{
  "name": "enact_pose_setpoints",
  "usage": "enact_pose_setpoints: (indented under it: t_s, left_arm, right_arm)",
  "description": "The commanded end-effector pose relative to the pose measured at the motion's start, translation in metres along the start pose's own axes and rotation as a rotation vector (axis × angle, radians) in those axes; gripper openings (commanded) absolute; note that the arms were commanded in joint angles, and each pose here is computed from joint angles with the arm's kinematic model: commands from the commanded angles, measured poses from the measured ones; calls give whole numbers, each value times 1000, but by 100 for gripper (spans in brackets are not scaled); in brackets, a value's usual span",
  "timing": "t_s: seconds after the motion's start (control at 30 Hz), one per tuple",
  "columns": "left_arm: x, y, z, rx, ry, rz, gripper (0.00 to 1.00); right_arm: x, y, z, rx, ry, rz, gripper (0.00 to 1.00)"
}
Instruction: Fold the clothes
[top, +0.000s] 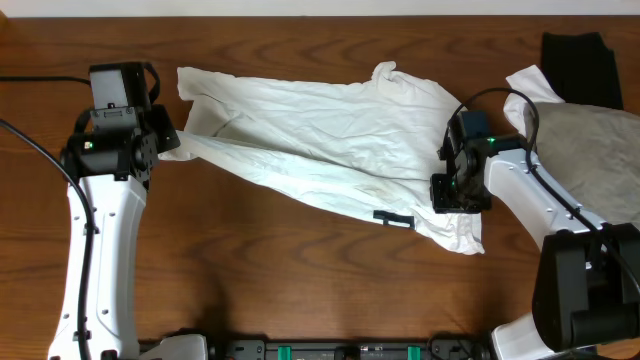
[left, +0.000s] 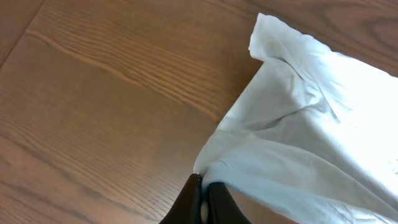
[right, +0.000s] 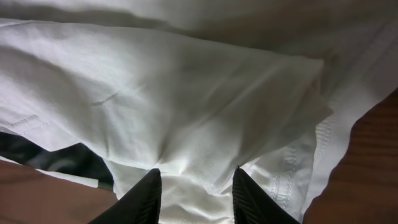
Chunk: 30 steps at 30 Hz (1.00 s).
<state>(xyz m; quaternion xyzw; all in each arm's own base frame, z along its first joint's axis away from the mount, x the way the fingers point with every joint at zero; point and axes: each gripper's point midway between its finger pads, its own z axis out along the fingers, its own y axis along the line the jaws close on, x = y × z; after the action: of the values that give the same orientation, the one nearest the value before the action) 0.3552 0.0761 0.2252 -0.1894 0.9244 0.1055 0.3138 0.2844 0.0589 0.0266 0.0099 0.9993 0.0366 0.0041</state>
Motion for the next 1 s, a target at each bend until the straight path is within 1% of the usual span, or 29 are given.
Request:
enact_pose_setpoints:
  t_s: [0.0,0.5,0.83,0.97]
  left_arm:
    - [0,3,-3,-2,-8,-22,6]
    - [-1,3,-3,-2,-9,-22,6]
    - [-1,3,-3,-3,-9,-22,6]
    - [0,3,-3,-2,-8,-22,6]
  right_arm:
    - [3,-1,5,17,12,10,36]
    - [3,-1,8,18,16,11,36]
    - [11,-3,19,18,21,11,36]
    - [11,-4,24,17,11,19,35]
